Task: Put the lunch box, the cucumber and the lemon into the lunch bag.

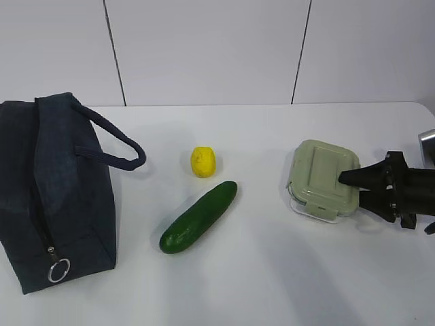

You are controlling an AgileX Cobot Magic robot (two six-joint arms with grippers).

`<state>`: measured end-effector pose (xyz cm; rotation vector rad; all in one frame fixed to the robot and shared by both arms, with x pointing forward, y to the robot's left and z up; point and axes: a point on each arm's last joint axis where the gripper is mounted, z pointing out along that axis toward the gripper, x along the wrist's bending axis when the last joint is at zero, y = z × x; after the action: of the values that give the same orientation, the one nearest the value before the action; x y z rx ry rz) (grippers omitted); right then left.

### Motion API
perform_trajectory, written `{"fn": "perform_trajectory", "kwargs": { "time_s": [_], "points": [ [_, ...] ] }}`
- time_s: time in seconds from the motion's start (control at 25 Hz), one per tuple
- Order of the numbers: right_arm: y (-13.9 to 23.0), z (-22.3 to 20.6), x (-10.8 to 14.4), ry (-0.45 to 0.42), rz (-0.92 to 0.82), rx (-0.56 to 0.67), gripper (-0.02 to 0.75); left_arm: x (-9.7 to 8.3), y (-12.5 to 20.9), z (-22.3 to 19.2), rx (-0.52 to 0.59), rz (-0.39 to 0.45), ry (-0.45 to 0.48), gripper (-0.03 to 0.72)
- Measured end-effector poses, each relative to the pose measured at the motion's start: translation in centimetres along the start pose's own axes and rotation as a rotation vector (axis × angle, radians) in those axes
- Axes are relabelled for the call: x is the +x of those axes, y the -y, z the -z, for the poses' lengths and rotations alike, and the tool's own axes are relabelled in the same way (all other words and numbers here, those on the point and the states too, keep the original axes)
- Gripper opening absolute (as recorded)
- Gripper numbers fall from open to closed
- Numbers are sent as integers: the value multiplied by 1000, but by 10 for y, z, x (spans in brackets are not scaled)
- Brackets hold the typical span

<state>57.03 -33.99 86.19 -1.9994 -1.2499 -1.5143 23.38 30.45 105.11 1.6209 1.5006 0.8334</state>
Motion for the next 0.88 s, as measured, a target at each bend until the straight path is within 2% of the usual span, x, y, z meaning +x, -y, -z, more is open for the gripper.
{"fn": "perform_trajectory", "kwargs": {
  "time_s": [0.52,0.88],
  "points": [
    [1,0,0,2,3,12,377,0,0,0,0,0,0,241],
    [-4,7,18,-12,63,-1,377,-3,0,0,2,18,33,240]
  ]
}}
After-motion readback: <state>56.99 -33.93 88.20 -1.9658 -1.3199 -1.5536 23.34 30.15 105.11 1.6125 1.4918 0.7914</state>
